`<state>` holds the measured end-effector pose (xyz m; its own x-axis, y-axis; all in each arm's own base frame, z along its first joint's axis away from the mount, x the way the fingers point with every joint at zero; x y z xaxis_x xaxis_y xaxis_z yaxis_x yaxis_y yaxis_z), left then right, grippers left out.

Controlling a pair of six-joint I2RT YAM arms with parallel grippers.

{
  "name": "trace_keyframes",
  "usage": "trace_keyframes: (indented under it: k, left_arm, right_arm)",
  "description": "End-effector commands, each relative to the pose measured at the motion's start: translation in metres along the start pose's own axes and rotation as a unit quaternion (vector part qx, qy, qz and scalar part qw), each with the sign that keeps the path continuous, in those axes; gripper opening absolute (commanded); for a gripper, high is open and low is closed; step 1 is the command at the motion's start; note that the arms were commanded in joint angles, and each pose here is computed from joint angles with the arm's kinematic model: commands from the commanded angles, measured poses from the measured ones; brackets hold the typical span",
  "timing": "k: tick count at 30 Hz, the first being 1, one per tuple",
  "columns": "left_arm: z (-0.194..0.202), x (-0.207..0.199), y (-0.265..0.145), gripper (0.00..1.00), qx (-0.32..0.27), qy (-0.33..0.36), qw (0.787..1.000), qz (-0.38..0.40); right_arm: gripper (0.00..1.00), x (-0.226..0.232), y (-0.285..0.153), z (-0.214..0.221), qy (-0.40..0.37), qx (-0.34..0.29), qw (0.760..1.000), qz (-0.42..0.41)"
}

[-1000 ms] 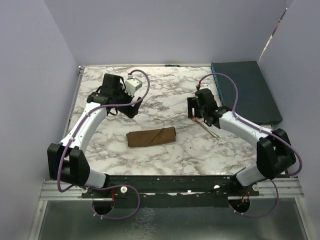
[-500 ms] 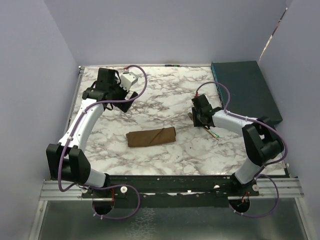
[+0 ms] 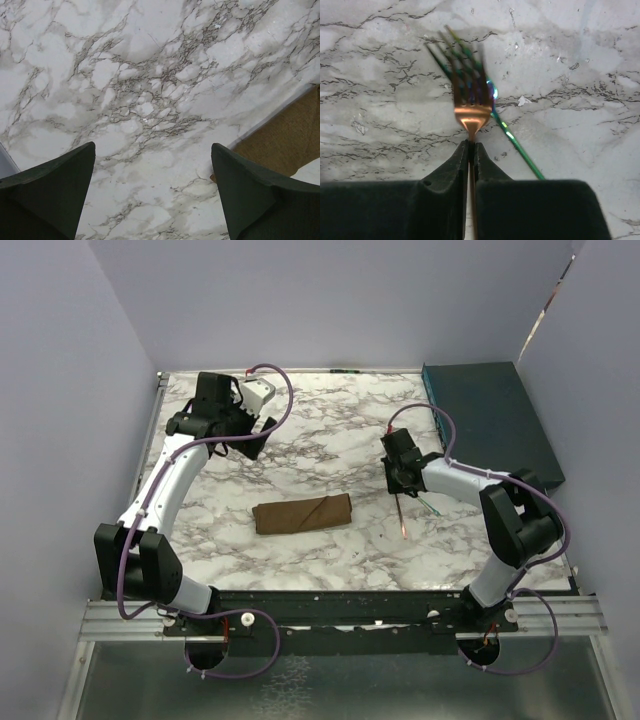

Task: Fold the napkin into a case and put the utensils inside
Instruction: Pick up the fork at the center of the board.

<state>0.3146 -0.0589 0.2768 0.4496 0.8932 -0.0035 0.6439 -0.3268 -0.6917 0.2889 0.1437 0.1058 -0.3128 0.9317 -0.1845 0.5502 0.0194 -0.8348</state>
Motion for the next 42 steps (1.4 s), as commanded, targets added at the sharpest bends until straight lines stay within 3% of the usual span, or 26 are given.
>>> trace_keyframes:
  k: [1,10,15,20,24,31,37,42]
  left_arm:
    - [-0.001,-0.001,-0.006,0.99,-0.008,-0.005,1.000,-0.005]
    - [-0.010,-0.002,-0.002,0.99,-0.013,-0.045,0.999,-0.003]
    - [-0.021,-0.015,-0.006,0.99,-0.034,-0.085,0.994,0.067]
    - [-0.027,-0.041,-0.008,0.99,-0.039,-0.100,0.976,0.188]
    - [-0.031,-0.060,-0.008,0.99,-0.033,-0.098,0.968,0.230]
    - [-0.035,-0.102,-0.019,0.99,-0.036,-0.107,0.939,0.326]
    - [-0.026,-0.116,-0.014,0.99,-0.024,-0.096,0.933,0.347]
    - [-0.020,-0.121,-0.007,0.86,-0.004,-0.105,0.926,0.363]
  right_arm:
    - [0.03,0.003,0.000,-0.003,-0.001,0.015,1.000,-0.018]
    - [0.01,0.008,-0.021,-0.038,0.029,-0.028,0.997,-0.071]
    - [0.01,0.010,-0.053,-0.079,0.073,-0.094,0.987,-0.110]
    - [0.01,0.017,-0.094,-0.121,0.181,-0.172,0.953,-0.173]
    - [0.01,0.029,-0.114,-0.145,0.255,-0.201,0.924,-0.200]
    - [0.01,0.057,-0.137,-0.166,0.324,-0.240,0.881,-0.246]
    - [0.01,0.067,-0.157,-0.173,0.358,-0.272,0.850,-0.274]
    - [0.01,0.076,-0.172,-0.177,0.360,-0.299,0.840,-0.275]
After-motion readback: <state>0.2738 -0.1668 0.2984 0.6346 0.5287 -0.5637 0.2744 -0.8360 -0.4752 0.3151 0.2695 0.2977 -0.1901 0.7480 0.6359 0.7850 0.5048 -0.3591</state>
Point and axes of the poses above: each gripper's point midway between its finger pads, its own y axis out along the fingers, its own x axis along the line the jaws close on, z = x × y, the point moved 10 cm from there along -y, back along the fingers, and after that the axes turned 13 degrees about -y, right-handed, at the moved point
